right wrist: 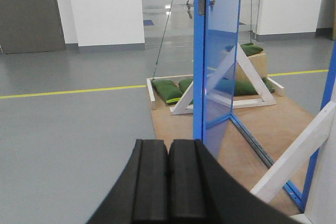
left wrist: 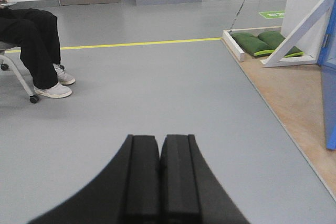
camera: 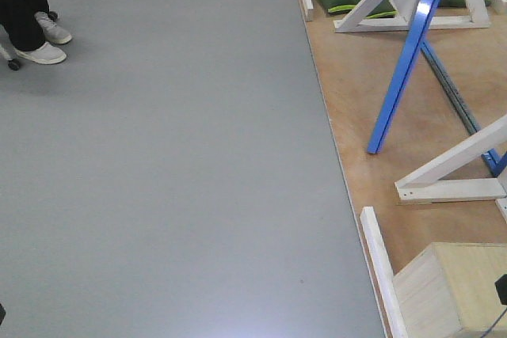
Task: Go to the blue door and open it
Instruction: 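Drive the base forward and turn toward the blue door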
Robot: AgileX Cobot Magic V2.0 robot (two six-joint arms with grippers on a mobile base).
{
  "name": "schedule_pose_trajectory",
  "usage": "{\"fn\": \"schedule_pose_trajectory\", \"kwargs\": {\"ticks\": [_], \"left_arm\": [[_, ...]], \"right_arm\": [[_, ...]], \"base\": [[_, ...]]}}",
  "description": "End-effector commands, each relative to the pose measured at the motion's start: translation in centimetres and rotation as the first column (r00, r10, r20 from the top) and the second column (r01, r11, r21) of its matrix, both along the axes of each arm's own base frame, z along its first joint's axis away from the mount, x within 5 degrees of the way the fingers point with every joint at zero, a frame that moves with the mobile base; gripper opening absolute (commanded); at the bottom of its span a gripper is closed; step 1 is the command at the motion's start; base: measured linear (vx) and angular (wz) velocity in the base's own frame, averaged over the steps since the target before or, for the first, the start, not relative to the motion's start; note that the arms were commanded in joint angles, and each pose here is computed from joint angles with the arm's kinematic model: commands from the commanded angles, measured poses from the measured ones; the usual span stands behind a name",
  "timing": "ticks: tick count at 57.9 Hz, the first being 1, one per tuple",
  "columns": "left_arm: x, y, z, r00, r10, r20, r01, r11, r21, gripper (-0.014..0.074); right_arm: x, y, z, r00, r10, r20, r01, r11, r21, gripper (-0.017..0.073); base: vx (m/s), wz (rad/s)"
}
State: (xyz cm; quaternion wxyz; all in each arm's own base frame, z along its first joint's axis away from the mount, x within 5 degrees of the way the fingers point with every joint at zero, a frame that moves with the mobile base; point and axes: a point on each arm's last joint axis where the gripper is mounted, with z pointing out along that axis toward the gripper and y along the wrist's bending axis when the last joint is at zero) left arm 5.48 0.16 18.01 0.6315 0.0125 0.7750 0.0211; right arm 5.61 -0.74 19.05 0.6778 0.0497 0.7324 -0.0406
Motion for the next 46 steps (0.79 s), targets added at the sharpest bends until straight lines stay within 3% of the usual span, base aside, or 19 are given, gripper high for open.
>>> {"fn": "schedule_pose_trajectory", "kwargs": {"ticks": [1,46], "left_arm": [[-0.05,-0.09,1.71,0.992,-0.011,0.123,0.012,1.000,-0.008,0.0073],[-0.05,-0.09,1.71,0.992,-0.011,0.123,0.012,1.000,-0.008,0.0073]], "right_arm": [[-0.06,0.03,0.75,0.996,0.005,0.093,-0.002,1.000,-0.028,0.0012],[-0.06,0.03,0.75,0.996,0.005,0.093,-0.002,1.000,-0.028,0.0012]], "base": [[0.19,0.07],[0.35,0.04]]}}
